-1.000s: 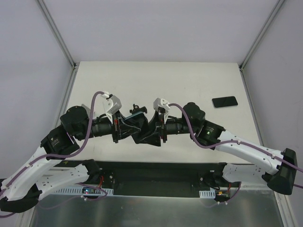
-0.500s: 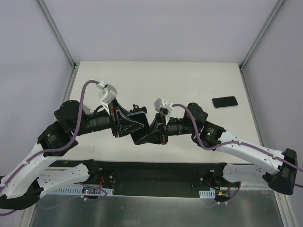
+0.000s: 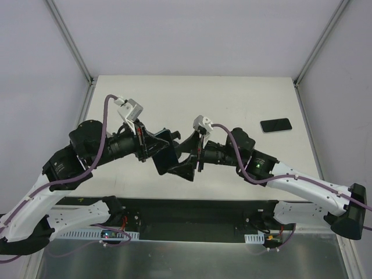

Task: Place the phone on the phone stand

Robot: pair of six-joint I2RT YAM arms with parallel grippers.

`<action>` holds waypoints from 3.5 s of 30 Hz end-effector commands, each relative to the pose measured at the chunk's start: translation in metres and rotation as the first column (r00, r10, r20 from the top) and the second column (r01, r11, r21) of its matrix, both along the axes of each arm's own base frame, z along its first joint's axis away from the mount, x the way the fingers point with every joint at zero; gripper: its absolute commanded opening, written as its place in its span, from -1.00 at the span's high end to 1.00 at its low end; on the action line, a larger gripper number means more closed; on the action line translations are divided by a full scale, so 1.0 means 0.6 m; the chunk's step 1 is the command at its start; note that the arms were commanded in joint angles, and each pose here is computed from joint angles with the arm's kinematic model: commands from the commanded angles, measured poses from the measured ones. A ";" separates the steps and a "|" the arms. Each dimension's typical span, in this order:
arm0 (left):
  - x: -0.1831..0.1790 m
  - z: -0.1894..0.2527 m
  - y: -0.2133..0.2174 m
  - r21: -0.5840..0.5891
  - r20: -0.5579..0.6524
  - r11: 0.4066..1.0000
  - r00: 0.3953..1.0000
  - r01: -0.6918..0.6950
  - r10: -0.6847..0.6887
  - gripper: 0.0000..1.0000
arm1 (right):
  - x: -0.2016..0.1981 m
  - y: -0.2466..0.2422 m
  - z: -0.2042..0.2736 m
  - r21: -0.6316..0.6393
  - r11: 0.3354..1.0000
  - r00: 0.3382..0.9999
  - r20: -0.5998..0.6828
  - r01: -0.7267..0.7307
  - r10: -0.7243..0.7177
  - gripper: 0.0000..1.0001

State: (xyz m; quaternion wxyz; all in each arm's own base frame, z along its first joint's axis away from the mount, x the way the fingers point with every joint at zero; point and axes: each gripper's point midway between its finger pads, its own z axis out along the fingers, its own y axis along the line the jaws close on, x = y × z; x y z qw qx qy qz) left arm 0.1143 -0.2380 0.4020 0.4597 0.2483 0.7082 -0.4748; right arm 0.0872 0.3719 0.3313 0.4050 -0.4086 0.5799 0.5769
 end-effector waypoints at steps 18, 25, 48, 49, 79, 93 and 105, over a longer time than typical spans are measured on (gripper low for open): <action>0.100 -0.142 0.181 0.349 0.107 0.751 0.820 -0.560 0.562 1.00 | 0.265 -0.022 -0.158 -0.515 0.611 0.773 0.180 0.601 -0.608 -0.80; 0.121 -0.148 0.159 0.365 0.138 0.747 0.826 -0.556 0.547 1.00 | 0.294 -0.021 -0.186 -0.564 0.595 0.797 0.213 0.572 -0.565 -0.47; 0.121 -0.078 0.155 0.156 0.258 0.816 0.821 -0.556 0.510 1.00 | 0.337 -0.001 -0.216 -0.550 0.561 0.773 0.297 0.618 -0.560 0.30; 0.120 -0.077 0.155 0.151 0.261 0.819 0.821 -0.554 0.507 1.00 | 0.337 0.000 -0.214 -0.548 0.563 0.774 0.298 0.618 -0.559 0.30; 0.099 -0.097 -0.077 -0.029 0.526 0.959 0.820 0.283 -0.226 1.00 | 0.271 -0.011 -0.218 -0.489 0.841 0.973 0.092 0.231 -0.213 0.99; 0.119 -0.158 -0.119 0.151 0.442 0.835 0.719 0.530 -0.536 1.00 | 0.252 -0.022 -0.221 -0.422 0.897 0.990 0.029 0.136 -0.137 0.99; 0.161 -0.232 -0.107 0.187 0.257 0.819 0.778 0.543 -0.574 1.00 | 0.256 -0.027 -0.220 -0.420 0.894 0.988 0.051 0.155 -0.148 0.99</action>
